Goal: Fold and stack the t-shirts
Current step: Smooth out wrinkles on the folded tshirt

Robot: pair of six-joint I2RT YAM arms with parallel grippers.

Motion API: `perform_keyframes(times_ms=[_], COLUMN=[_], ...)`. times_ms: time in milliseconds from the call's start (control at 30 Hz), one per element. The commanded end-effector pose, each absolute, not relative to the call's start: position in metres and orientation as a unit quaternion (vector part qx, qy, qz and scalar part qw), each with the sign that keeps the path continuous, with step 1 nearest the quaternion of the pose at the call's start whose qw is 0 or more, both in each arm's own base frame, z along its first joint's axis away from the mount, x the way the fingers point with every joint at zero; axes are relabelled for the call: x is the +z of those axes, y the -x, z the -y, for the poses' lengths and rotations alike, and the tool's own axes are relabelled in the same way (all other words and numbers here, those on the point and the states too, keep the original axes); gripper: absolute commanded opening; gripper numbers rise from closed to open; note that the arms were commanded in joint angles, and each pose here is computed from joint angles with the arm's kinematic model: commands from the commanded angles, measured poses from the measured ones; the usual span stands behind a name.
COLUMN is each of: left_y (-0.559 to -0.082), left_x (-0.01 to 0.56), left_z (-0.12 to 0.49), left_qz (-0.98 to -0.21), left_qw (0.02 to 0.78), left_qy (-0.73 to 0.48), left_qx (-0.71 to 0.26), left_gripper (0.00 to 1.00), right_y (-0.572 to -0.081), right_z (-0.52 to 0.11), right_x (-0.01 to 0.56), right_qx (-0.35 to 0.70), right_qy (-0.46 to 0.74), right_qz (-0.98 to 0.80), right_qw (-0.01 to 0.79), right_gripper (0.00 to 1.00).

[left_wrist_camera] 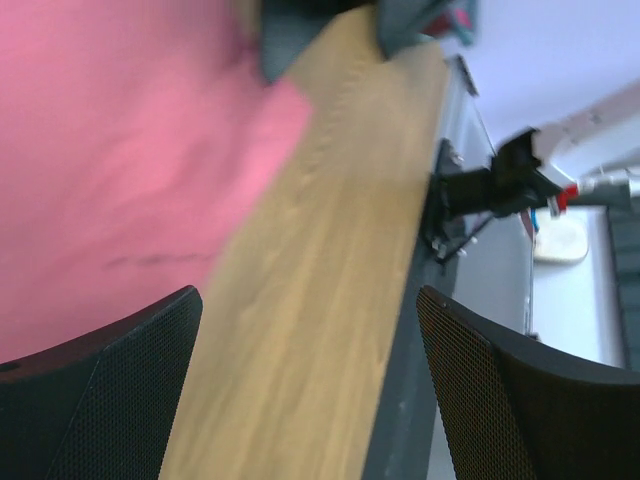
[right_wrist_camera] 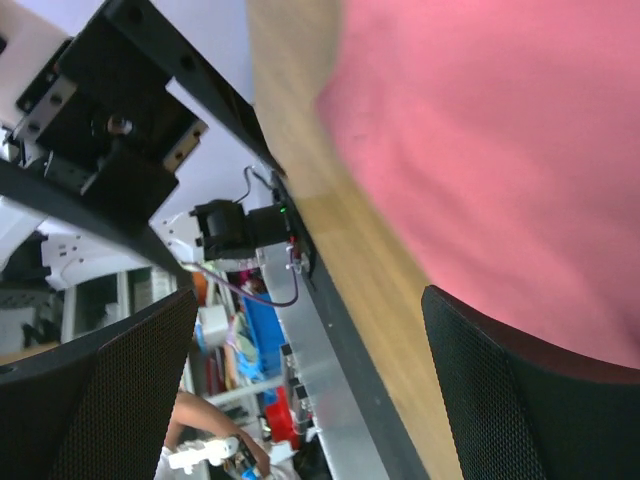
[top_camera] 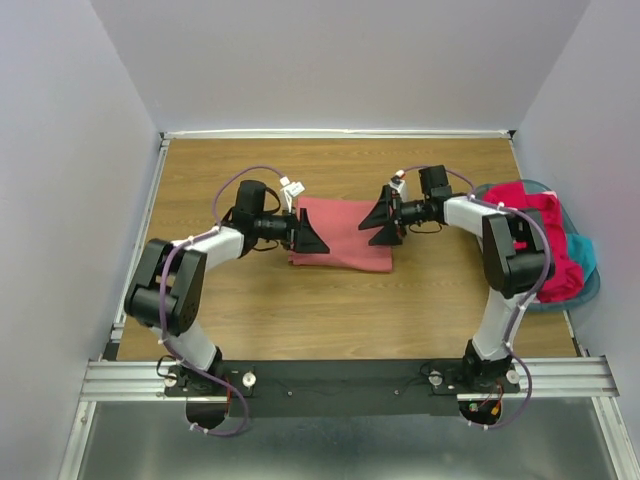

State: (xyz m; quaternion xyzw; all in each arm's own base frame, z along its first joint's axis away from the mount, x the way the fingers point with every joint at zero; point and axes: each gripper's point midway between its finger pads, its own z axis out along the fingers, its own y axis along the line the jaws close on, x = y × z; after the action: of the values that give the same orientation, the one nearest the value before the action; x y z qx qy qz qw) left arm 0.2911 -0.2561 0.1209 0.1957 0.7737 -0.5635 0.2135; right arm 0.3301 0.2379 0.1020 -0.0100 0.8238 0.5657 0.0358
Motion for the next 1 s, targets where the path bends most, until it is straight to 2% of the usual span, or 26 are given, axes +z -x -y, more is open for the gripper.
perform_keyframes(times_ms=[0,67,233,400,533,733,867,967], left_y=[-0.265,-0.263,-0.28,-0.292,-0.302,-0.303,-0.308,-0.315], left_x=[0.154,0.149,0.092,0.025,-0.004,0.011,0.051,0.091], left_z=[0.282,0.288,0.289,0.255,0.223,0.217,0.219,0.216], left_qz=[-0.74,-0.741,-0.773,-0.818,-0.841,-0.84,-0.822,-0.815], left_qw=[0.218,0.208,0.16,0.127,0.124,0.146,0.191,0.244], left_qy=[-0.237,-0.236,-0.205,-0.128,-0.079,-0.077,-0.111,-0.147], left_qx=[-0.591,-0.594,-0.578,-0.547,-0.521,-0.518,-0.525,-0.505], left_gripper=[0.96,0.96,0.96,0.96,0.96,0.96,0.96,0.96], right_y=[-0.303,-0.291,-0.287,-0.292,-0.295,-0.307,-0.316,-0.329], right_z=[-0.26,-0.273,-0.271,-0.255,-0.233,-0.208,-0.201,-0.201], right_x=[0.131,0.115,0.069,0.035,0.015,0.011,0.027,0.06], right_qx=[0.584,0.579,0.562,0.55,0.532,0.502,0.491,0.486], right_qy=[0.046,0.057,0.032,0.002,-0.029,-0.052,-0.027,0.007], right_qz=[-0.811,-0.814,-0.825,-0.833,-0.845,-0.863,-0.871,-0.872], right_qw=[0.02,-0.005,-0.046,-0.061,-0.054,-0.022,0.014,0.06], right_gripper=[1.0,1.0,1.0,1.0,1.0,1.0,1.0,1.0])
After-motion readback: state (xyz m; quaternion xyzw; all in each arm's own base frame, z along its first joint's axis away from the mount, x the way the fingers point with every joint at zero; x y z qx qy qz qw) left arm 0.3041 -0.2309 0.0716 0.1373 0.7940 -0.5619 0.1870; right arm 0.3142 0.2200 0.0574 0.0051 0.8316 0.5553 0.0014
